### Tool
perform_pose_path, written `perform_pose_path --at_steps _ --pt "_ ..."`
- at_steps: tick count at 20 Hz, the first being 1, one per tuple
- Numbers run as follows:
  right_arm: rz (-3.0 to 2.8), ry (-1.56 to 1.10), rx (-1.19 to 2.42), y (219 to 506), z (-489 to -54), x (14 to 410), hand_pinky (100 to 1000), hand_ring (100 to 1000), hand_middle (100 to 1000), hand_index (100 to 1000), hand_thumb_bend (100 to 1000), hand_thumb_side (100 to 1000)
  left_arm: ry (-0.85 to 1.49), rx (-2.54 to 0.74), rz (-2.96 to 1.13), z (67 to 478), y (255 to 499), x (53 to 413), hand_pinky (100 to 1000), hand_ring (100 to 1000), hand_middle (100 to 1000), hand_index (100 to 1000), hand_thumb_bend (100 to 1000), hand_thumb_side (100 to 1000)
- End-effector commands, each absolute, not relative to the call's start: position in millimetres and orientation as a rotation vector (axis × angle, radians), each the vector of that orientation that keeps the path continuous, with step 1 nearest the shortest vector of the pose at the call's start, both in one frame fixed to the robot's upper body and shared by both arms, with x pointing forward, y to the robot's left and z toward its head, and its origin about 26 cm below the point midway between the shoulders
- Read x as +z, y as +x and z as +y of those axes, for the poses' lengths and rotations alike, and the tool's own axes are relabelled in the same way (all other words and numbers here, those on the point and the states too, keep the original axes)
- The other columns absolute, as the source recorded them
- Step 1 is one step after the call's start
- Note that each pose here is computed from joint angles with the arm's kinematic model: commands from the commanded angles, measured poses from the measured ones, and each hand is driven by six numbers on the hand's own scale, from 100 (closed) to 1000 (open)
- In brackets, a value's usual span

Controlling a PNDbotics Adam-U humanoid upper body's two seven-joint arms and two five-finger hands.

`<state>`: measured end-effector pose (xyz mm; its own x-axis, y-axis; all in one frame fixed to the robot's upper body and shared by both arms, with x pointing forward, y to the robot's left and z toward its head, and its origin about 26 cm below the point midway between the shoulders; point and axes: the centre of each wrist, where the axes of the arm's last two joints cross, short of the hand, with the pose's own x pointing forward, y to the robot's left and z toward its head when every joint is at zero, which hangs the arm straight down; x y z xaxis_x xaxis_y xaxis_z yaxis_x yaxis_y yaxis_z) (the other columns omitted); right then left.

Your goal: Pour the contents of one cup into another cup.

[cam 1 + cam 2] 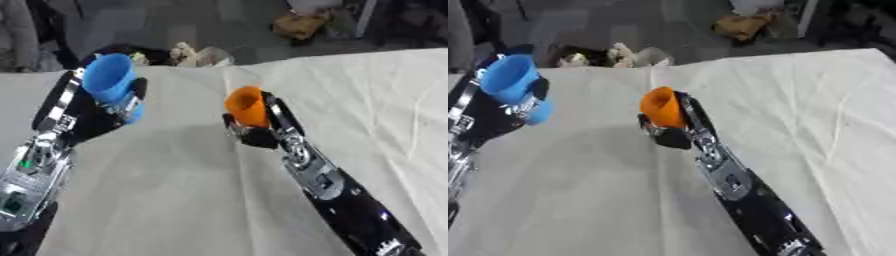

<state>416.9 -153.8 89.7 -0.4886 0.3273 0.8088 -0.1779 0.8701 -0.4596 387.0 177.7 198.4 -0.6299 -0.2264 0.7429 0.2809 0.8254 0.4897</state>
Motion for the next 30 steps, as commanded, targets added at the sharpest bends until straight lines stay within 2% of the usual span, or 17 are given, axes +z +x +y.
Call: perform_pose_path --at_steps 1,9,30 --pt "-2.011 -0.078 0.672 414.0 -140.6 93.9 608 374 307 463 100 185 0.011 -0.826 -2.156 180.3 383.8 218.8 100 583 476 878 100 293" --pt "-1.976 -0.002 0.836 406.4 -114.0 75.5 609 373 305 463 100 195 0.102 -1.03 -2.123 177.8 386.1 233.8 100 579 470 871 100 289" --pt "-2.007 0.085 0.909 399.3 -98.1 89.1 612 376 308 465 100 186 0.535 -1.601 -1.828 188.2 414.6 223.7 100 529 419 847 100 271"
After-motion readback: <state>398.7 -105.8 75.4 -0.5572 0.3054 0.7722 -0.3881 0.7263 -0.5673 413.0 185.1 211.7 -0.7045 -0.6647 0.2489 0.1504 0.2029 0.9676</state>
